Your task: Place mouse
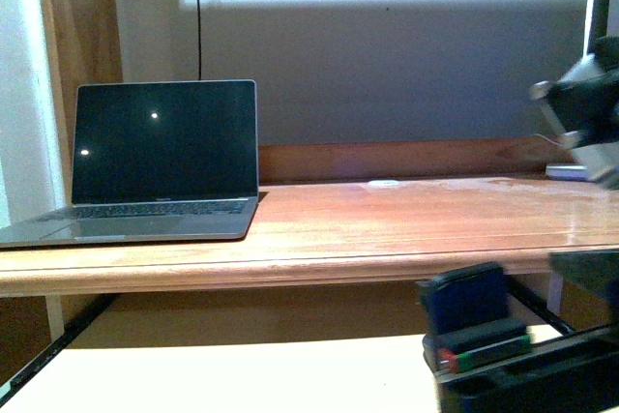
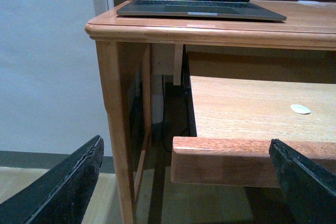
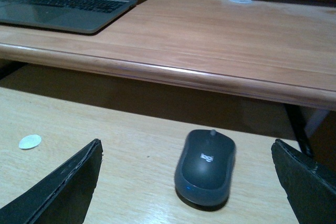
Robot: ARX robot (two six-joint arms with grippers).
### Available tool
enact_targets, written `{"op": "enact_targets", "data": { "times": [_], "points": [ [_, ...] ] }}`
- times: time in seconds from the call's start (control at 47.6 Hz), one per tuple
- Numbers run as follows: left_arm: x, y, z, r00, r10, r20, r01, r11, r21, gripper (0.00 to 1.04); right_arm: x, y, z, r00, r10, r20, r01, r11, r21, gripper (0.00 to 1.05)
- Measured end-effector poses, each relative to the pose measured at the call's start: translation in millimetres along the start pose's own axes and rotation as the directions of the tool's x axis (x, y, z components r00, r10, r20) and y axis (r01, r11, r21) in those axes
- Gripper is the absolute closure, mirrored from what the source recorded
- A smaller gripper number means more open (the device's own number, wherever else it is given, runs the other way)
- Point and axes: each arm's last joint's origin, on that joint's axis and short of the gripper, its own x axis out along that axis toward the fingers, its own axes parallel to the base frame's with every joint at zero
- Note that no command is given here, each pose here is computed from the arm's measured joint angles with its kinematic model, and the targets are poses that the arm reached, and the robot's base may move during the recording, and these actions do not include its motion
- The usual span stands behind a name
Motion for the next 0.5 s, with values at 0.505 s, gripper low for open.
{"op": "enact_targets", "data": {
  "times": [0.505],
  "points": [
    [0,0,0,1.000,0.000,0.000,0.000,1.000,0.000,0.08,67,21,-18,0.964,-0.085,-0.251,0.067,0.995,-0.080,0.07]
  ]
}}
